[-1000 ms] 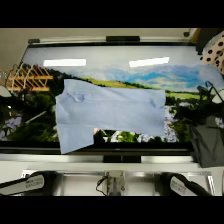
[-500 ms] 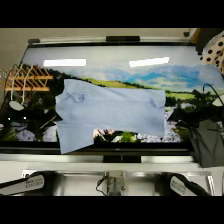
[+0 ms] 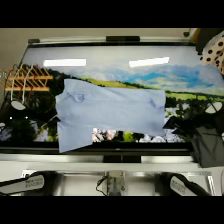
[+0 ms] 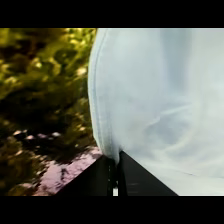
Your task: Fold the shirts.
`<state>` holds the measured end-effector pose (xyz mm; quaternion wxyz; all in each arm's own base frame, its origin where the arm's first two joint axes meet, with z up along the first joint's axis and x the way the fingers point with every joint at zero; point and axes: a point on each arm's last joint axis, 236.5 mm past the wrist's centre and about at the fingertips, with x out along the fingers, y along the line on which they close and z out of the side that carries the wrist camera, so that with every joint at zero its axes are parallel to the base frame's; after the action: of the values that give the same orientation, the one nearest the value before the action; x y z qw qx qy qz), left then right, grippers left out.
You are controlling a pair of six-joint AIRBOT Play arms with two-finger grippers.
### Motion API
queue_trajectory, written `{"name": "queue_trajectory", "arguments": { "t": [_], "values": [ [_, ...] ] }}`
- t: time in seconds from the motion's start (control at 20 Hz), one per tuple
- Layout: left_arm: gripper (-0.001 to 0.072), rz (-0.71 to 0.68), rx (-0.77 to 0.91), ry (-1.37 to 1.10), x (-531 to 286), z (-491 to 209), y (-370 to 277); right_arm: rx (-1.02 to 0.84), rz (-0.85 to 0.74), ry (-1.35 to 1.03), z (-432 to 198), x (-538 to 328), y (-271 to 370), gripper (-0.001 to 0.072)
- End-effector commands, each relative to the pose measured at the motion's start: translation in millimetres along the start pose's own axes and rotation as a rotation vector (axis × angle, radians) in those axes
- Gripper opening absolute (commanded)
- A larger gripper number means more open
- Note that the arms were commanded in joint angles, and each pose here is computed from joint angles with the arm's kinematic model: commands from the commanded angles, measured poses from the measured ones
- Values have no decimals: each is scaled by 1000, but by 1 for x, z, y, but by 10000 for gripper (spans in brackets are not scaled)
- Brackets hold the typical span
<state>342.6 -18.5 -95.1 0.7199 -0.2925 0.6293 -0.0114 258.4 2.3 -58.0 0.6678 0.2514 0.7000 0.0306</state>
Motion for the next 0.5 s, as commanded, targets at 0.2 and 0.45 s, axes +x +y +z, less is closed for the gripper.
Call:
{"name": "queue_trajectory", "arguments": {
  "t": [0.2,0.45],
  "values": [
    [41,-10,22,-18,-10,5,-7,113,-3,-133,22,24,-13,642],
    [41,-11,21,-10,-10,4,-8,102,-3,-19,7,48,-9,642]
  ]
}}
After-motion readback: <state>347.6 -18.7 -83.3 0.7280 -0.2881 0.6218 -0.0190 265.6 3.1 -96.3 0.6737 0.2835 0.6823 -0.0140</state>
